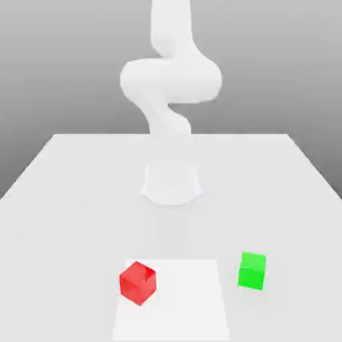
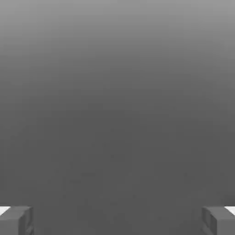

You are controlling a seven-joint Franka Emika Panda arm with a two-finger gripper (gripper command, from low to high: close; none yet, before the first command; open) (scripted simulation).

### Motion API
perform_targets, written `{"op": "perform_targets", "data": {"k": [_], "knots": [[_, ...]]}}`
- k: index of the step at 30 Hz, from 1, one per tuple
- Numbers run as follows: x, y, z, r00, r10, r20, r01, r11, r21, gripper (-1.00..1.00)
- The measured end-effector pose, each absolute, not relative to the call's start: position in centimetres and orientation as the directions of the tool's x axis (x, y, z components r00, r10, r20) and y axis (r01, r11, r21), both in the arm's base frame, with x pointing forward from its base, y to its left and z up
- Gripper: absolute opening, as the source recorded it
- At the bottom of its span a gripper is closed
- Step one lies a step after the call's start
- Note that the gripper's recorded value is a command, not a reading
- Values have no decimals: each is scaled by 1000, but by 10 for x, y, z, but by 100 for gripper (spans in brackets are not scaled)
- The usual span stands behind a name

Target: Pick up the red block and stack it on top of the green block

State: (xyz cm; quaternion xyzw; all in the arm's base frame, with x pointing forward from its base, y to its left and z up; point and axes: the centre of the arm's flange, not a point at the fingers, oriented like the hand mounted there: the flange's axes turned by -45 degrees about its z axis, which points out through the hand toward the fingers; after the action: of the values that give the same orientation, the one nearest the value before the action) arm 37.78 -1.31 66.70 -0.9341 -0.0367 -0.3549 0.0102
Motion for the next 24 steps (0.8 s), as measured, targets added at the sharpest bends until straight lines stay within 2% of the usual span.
{"op": "perform_targets", "data": {"k": [5, 11, 17, 24], "knots": [[427, -29, 568, 807, 227, 546, 252, -967, 31, 0], [454, -35, 445, 814, 426, 395, 447, -893, 42, 0], [446, -41, 331, 755, 613, 233, 623, -782, 37, 0], [404, -61, 224, 612, 790, 32, 790, -613, 9, 0]]}}
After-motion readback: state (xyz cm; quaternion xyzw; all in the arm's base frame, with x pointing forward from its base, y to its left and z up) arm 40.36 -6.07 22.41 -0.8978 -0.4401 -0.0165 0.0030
